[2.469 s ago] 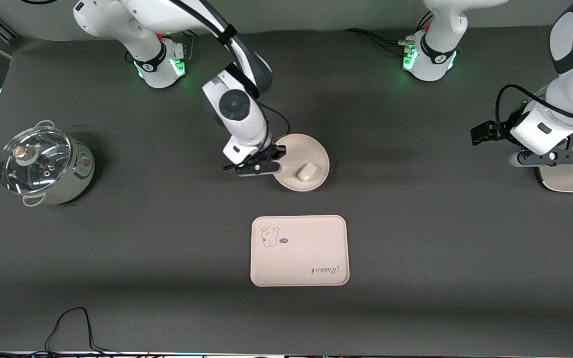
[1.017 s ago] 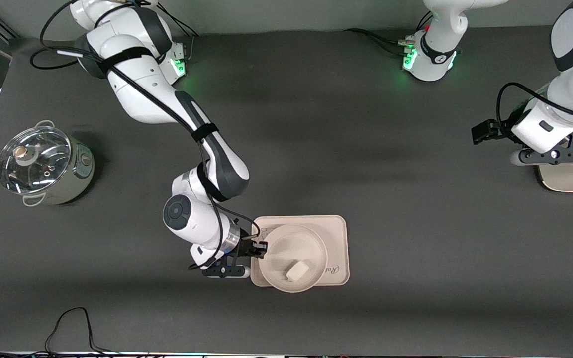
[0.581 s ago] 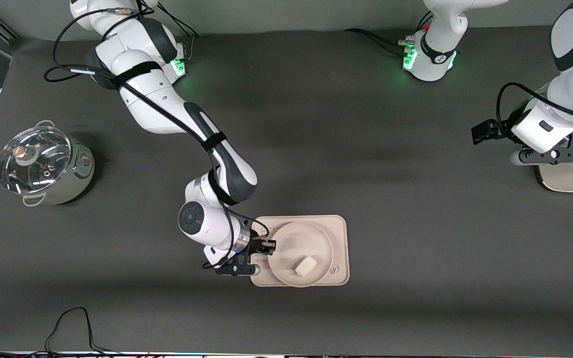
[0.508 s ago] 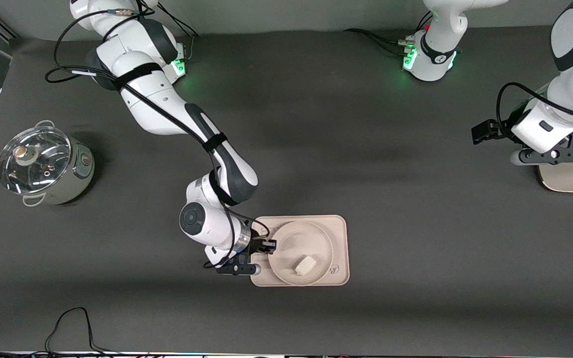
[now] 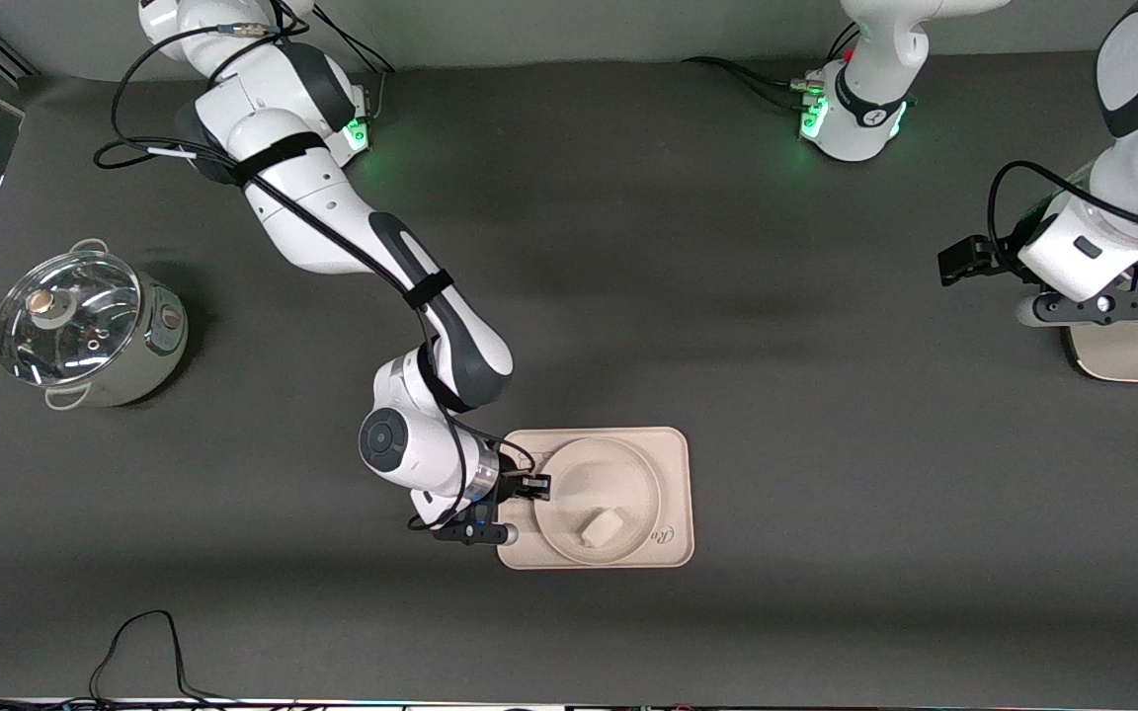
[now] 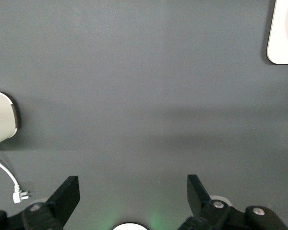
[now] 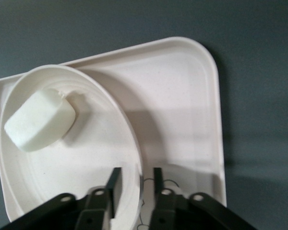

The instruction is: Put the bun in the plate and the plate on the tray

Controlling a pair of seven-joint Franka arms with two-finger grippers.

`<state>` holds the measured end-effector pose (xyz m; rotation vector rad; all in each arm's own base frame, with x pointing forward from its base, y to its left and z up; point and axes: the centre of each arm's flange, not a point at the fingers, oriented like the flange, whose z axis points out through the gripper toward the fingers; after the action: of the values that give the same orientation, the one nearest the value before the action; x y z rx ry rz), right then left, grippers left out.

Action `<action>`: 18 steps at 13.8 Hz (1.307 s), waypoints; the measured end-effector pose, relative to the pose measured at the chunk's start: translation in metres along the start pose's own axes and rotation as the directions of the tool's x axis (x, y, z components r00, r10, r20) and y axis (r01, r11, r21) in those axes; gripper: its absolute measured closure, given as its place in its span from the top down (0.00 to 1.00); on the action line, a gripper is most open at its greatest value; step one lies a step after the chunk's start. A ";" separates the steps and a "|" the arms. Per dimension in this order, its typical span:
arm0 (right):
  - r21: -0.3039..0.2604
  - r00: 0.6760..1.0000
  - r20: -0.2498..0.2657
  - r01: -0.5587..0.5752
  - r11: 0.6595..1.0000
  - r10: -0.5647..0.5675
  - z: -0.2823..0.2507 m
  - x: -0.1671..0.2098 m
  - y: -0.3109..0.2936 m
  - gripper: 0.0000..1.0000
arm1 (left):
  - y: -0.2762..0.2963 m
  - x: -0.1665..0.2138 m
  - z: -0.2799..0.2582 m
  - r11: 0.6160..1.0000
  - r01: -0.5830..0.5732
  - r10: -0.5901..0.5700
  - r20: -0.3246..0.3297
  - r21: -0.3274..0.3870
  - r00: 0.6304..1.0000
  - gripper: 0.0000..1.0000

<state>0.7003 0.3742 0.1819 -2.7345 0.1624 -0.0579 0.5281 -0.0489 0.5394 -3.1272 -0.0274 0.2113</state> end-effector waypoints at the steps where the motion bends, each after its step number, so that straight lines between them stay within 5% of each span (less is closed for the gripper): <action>1: -0.002 1.000 0.008 -0.001 1.000 0.001 -0.005 0.000 -0.002 0.52 | -0.001 0.000 -0.005 1.000 0.002 -0.002 -0.012 -0.001 1.000 1.00; 6: -0.049 0.998 0.067 0.021 0.999 -0.018 -0.120 0.016 -0.022 1.00 | -0.005 -0.001 -0.029 1.000 0.003 -0.001 -0.065 0.031 0.998 1.00; 12: -0.241 0.995 0.085 0.069 0.968 -0.050 -0.358 0.012 0.015 1.00 | -0.005 -0.001 -0.034 0.999 0.002 0.001 -0.078 0.033 0.997 1.00; 18: -0.331 0.996 0.049 0.091 0.939 -0.079 -0.529 -0.025 0.126 1.00 | -0.003 -0.001 -0.036 0.999 -0.001 0.004 -0.084 0.032 0.996 1.00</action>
<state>0.6281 0.0575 0.6183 -3.0781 0.0465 -0.0068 0.5323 -0.0462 0.5752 -3.1005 -0.0195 0.0798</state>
